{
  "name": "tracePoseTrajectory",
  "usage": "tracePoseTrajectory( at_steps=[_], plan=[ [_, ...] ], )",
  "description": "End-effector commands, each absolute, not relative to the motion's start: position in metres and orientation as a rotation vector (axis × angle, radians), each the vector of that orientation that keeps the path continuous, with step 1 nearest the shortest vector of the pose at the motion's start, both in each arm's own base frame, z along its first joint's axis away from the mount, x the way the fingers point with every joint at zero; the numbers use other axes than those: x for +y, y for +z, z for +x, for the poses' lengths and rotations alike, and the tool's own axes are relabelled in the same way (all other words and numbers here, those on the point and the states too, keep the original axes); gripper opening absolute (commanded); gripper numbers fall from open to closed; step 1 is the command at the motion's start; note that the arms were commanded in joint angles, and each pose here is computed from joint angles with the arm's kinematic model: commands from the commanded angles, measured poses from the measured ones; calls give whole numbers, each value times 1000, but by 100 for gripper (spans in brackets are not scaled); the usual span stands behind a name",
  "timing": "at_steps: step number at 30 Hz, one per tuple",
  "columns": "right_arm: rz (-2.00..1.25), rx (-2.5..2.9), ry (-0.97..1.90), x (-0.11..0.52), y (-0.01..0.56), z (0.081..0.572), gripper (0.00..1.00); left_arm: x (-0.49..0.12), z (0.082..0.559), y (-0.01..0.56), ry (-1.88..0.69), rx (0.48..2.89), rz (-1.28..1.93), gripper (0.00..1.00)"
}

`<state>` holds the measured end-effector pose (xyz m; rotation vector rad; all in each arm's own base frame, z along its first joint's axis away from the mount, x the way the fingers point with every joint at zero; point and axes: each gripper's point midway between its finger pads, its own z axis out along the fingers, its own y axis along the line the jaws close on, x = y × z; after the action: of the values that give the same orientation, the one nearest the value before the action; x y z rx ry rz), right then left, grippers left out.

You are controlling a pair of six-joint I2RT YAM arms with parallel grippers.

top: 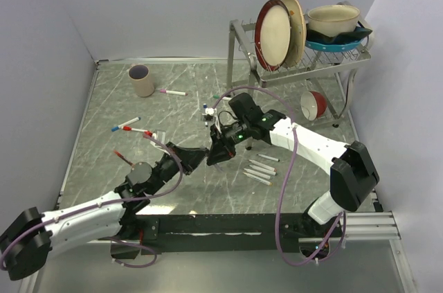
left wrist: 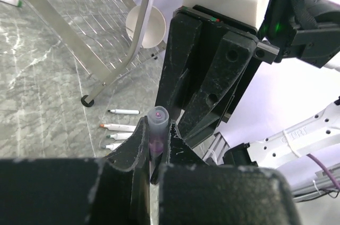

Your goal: Open the pen caps

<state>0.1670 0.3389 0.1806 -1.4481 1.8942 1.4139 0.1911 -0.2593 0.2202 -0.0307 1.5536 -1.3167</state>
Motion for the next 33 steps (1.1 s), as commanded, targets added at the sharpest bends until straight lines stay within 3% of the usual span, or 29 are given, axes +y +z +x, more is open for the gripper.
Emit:
tracePoseTrajectory(
  at_steps=[1, 10, 19, 24, 33],
  plan=[
    [-1509, 1818, 1481, 340, 185, 150, 0, -214, 221, 247, -1149, 1441, -266, 1],
    [-1560, 1848, 1472, 341, 174, 142, 0, -153, 259, 287, -969, 1287, -401, 1],
    [-1646, 1842, 1362, 336, 171, 149, 0, -144, 271, 282, -921, 1331, -388, 1],
    [-1801, 1896, 1088, 305, 135, 156, 0, -150, 270, 227, -895, 1551, -438, 1],
    [-1784, 2095, 449, 228, 70, 193, 4, -159, 242, 102, -881, 2003, -705, 1]
  ],
)
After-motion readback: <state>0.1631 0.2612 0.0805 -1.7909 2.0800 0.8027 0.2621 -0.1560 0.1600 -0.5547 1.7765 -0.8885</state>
